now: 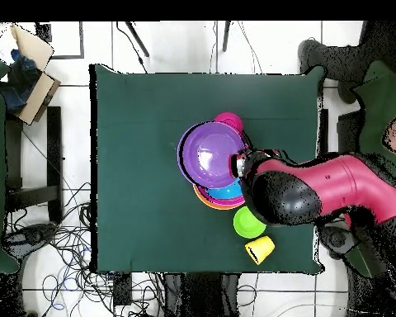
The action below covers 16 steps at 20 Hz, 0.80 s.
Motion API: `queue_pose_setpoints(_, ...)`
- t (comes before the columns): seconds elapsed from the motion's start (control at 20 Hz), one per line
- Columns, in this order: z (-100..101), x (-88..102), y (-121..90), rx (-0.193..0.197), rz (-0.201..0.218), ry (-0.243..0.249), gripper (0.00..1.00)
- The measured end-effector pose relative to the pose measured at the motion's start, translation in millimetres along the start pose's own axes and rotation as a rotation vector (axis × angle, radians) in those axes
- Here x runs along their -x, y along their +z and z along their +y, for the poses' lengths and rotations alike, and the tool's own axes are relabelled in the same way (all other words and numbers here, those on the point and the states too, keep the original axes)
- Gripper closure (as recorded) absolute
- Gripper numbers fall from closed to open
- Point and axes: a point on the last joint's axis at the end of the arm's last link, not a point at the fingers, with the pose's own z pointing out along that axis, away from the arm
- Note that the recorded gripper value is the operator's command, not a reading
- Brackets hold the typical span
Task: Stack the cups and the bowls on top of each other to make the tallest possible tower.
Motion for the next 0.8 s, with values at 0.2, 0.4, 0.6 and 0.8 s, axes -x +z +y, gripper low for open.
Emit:
queue_pose_setpoints(0.2,-0.3,-0.2,0.2,-0.002,0.0,-0.002,1.0)
queue_pose_setpoints(0.4,-1.1,-0.5,0.3,-0.003,-0.001,-0.003,1.0)
queue_pose_setpoints(0.6,-2.5,-1.1,0.3,-0.006,-0.001,-0.003,1.0)
queue_pose_setpoints(0.8,-4.0,-1.6,0.1,-0.008,-0.001,-0.002,1.0)
